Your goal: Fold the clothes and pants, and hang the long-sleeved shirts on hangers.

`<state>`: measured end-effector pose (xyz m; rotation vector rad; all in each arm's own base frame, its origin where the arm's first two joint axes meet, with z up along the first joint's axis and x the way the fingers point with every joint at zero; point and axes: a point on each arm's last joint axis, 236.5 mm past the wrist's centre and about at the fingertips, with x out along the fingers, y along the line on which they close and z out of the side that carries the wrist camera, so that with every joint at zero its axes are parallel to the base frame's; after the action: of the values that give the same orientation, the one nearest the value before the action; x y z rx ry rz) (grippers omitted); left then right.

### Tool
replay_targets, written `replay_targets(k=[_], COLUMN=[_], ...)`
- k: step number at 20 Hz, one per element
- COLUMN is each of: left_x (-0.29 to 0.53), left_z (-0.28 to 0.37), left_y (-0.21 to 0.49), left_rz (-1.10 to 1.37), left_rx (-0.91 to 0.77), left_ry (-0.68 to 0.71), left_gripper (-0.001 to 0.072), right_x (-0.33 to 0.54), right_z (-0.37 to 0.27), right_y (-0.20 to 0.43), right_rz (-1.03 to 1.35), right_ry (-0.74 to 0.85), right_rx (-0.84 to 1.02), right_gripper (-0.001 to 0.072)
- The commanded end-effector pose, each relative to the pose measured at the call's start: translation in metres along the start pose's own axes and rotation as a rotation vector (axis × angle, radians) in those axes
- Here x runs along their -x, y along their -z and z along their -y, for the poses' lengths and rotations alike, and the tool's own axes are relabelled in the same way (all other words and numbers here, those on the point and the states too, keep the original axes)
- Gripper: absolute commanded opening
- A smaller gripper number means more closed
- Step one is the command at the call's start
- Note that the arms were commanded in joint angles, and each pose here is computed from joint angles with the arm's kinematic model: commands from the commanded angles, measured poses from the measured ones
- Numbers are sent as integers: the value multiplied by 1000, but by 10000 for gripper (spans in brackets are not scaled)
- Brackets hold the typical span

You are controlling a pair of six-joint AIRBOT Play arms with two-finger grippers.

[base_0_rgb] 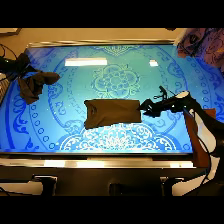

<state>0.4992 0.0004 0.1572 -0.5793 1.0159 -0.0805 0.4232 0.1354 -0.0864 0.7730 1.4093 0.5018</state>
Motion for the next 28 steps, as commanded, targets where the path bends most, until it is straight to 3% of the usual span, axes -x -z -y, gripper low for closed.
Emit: replay_targets(k=[1, 2, 4, 5, 9, 13, 21, 28], left_x=[-1, -1, -1, -1, -1, 0, 0, 0], left_z=[0, 0, 0, 0, 1, -1, -2, -2], left_y=[0, 0, 0, 0, 0, 5, 12, 12], left_rz=[0, 0, -1, -1, -2, -22, -52, -52], left_rx=[-2, -2, -2, -2, -2, -2, -2, -2], left_ry=[0, 0, 1, 1, 1, -3, -8, -8], left_gripper=[16, 15, 16, 16, 16, 16, 16, 16], right_x=[-29, -33, -31, -25, 14, 76, 228, 348], right_z=[-1, -5, -17, -25, -55, -75, -68, -9], right_y=[-1, -1, -4, -9, -42, -90, -142, -134], right_rz=[18, 19, 32, 50, 142, 293, 562, 806], right_ry=[22, 18, -11, -22, 39, 197, 192, 385], right_rx=[24, 29, 31, 40, 104, 146, -49, -219], right_gripper=[455, 363, 44, 25, 24, 24, 23, 22])
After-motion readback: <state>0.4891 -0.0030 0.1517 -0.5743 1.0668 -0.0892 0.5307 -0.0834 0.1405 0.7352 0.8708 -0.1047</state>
